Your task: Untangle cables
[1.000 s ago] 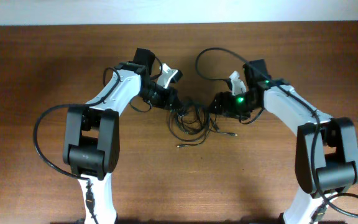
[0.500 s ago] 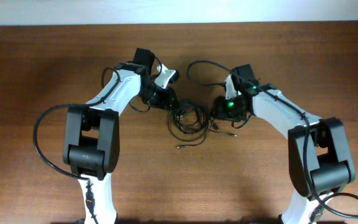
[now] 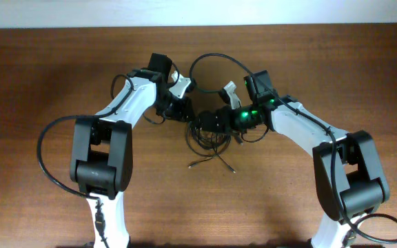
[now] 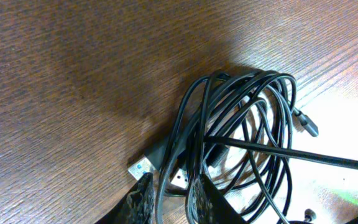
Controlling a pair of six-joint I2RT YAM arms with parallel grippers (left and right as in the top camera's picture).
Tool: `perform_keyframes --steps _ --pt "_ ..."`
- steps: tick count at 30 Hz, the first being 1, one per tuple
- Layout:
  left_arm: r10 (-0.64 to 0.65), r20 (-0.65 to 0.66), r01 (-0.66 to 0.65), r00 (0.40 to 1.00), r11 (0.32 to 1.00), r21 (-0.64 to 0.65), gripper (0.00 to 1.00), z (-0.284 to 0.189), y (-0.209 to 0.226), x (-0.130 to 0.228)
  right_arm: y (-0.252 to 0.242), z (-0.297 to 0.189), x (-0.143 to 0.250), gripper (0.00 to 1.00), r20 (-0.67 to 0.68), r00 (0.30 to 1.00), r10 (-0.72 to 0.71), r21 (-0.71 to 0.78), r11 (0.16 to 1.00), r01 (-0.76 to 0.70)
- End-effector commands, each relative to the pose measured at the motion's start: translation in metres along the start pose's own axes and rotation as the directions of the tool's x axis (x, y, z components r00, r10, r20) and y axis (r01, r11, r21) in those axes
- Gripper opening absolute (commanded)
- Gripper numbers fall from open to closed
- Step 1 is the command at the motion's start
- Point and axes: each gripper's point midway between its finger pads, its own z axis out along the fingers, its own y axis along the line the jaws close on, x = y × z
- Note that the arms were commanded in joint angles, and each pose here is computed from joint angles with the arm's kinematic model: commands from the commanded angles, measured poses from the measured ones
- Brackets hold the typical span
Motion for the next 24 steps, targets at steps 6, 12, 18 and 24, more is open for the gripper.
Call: perform_keyframes --steps 6,12,18,24 --pt "0.003 0.021 -0.003 1.000 1.000 -0.012 0.30 -0.007 -0.003 -0.007 -0.050 -0.002 0.022 0.39 -0.016 0.996 0.092 0.300 0.950 -0.083" --pt "0.002 0.019 -0.002 1.000 1.000 -0.012 0.30 -0.007 -0.003 -0.006 -0.026 0.037 0.061 0.39 -0.148 0.988 0.039 0.313 0.950 0.009" --pt "0.001 0.018 -0.001 1.000 1.000 -0.012 0.30 -0.007 -0.003 -0.006 -0.027 0.004 0.073 0.40 -0.187 0.972 0.146 0.448 0.893 -0.048" --pt "0.001 0.018 -0.001 1.000 1.000 -0.012 0.31 -0.007 -0.003 -0.006 -0.046 -0.053 0.045 0.66 -0.115 0.985 0.130 0.654 0.756 -0.024"
